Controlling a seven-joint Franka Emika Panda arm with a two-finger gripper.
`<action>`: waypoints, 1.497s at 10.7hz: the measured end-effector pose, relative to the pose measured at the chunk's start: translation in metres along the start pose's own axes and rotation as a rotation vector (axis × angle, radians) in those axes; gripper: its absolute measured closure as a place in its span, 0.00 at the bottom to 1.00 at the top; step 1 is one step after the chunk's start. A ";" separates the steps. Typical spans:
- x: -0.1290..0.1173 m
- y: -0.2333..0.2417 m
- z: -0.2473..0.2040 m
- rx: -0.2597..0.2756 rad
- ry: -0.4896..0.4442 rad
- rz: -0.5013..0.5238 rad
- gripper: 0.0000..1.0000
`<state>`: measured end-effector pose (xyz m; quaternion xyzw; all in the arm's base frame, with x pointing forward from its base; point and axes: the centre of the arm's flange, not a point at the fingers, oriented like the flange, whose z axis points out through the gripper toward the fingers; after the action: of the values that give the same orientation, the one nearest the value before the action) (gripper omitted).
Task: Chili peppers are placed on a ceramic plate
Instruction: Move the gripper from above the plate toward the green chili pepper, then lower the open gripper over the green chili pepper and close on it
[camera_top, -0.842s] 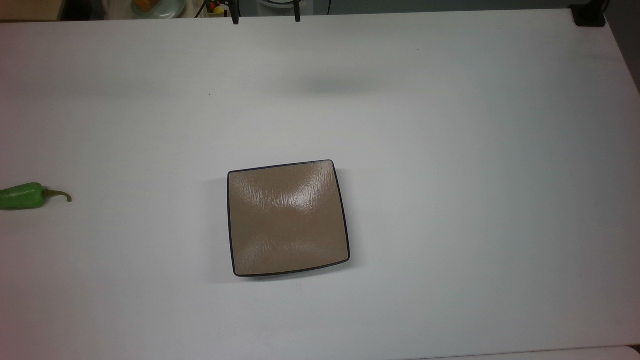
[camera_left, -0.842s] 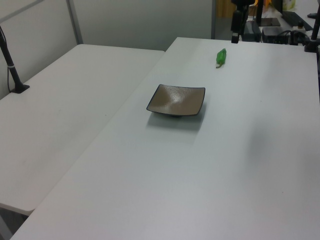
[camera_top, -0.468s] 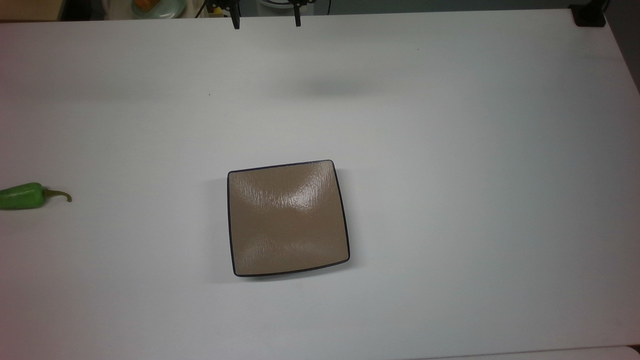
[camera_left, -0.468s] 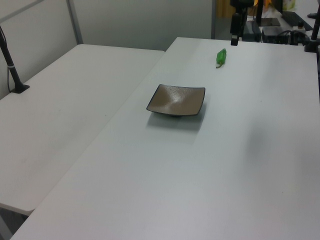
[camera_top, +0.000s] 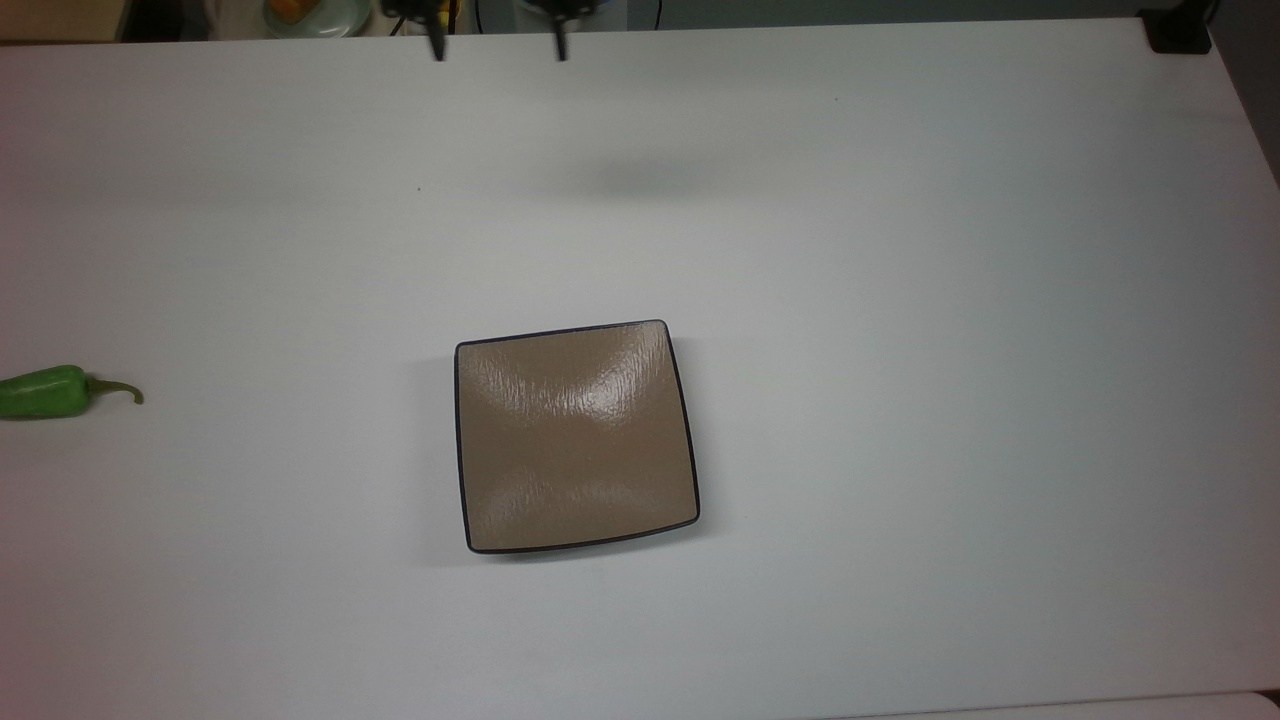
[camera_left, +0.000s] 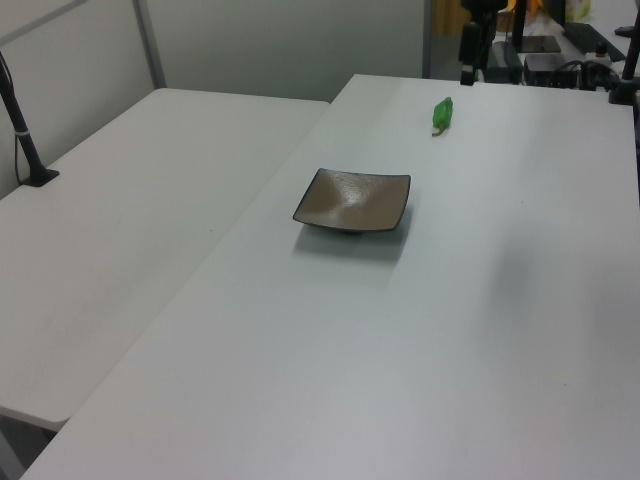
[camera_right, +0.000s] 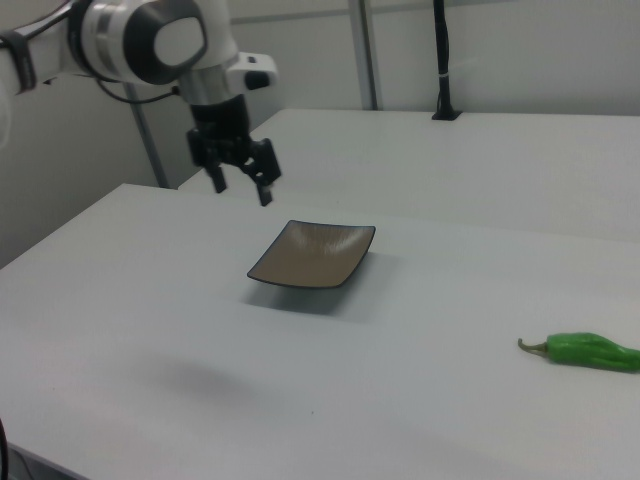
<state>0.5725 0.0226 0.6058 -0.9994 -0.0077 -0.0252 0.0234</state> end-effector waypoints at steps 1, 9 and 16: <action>0.006 0.021 -0.002 -0.004 0.009 0.081 0.00; 0.085 0.249 0.058 -0.048 0.160 0.895 0.00; 0.098 0.375 0.158 -0.017 0.378 1.164 0.00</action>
<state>0.6842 -0.3432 0.4358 -0.8180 0.5439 -0.1853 0.0263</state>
